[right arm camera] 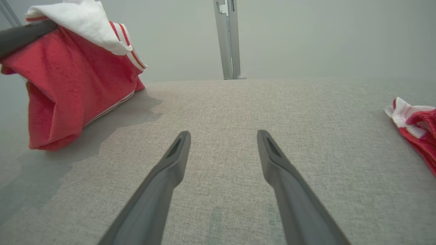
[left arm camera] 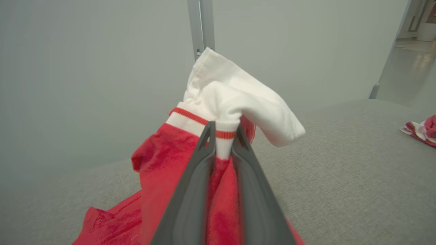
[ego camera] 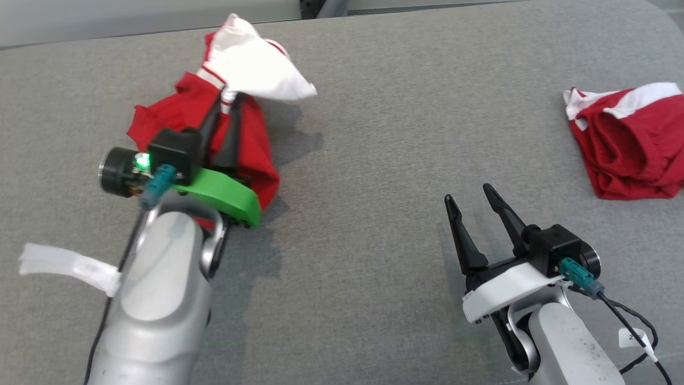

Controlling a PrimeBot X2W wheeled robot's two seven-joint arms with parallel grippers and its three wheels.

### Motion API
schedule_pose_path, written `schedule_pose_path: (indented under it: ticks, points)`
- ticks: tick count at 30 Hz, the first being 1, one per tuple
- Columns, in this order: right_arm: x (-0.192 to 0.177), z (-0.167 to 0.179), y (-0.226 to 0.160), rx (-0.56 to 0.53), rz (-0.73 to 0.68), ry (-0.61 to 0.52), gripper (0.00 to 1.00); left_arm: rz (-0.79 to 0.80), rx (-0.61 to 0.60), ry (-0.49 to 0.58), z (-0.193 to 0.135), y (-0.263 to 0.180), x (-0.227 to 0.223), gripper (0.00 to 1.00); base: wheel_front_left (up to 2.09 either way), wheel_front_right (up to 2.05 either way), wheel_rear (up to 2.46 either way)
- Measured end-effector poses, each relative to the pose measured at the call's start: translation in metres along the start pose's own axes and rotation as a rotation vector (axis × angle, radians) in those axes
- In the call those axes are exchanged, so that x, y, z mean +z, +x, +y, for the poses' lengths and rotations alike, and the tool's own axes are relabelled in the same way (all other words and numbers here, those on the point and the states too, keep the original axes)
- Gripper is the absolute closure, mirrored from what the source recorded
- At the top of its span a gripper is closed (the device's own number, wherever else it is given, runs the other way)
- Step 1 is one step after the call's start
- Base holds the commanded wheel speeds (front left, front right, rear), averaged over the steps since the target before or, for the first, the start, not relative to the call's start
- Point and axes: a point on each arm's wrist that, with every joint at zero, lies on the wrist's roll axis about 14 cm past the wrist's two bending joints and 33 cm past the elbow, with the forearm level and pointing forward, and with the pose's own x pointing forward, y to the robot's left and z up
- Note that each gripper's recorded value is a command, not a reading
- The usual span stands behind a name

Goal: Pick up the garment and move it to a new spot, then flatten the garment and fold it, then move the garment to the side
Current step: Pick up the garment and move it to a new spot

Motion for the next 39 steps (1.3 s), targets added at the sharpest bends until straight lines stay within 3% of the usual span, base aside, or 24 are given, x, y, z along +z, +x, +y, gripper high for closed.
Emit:
schedule_pose_path:
  ticks: [5, 10, 11, 12, 13, 19, 28, 30, 39]
  points:
    - [0.009, -0.026, -0.021, -0.090, -0.014, -0.009, 0.00, 0.022, -0.267, -0.028, -0.100, 0.009, -0.009, 1.00, 0.00, 0.00, 0.00]
    - [0.016, -0.049, -0.041, -0.170, -0.024, -0.019, 0.00, 0.063, -0.422, -0.080, -0.159, 0.003, -0.024, 1.00, 0.00, 0.00, 0.00]
    - [0.017, -0.052, -0.044, -0.182, -0.026, -0.020, 0.00, 0.080, -0.435, -0.078, -0.166, 0.001, -0.030, 0.92, 0.00, 0.00, 0.00]
    - [0.018, -0.055, -0.048, -0.196, -0.030, -0.019, 0.00, 0.097, -0.441, -0.078, -0.169, -0.001, -0.036, 0.56, 0.00, 0.00, 0.00]
    - [0.020, -0.059, -0.051, -0.209, -0.033, -0.017, 0.00, 0.116, -0.435, -0.076, -0.170, -0.002, -0.043, 0.00, 0.00, 0.00, 0.00]
    - [0.027, -0.065, -0.058, -0.235, -0.056, -0.006, 0.00, 0.166, -0.346, -0.075, -0.152, -0.007, -0.060, 0.00, 0.00, 0.00, 0.00]
    - [0.037, -0.045, -0.052, -0.180, -0.093, 0.014, 0.00, 0.136, -0.035, -0.105, -0.062, -0.037, -0.051, 0.00, 0.00, 0.00, 0.00]
    - [0.038, -0.043, -0.052, -0.173, -0.098, 0.015, 0.00, 0.131, -0.010, -0.101, -0.055, -0.043, -0.050, 0.00, 0.00, 0.00, 0.00]
    - [0.035, -0.020, -0.061, -0.119, -0.094, 0.019, 0.00, 0.138, 0.236, -0.104, 0.007, -0.120, -0.050, 0.00, 0.00, 0.00, 0.00]
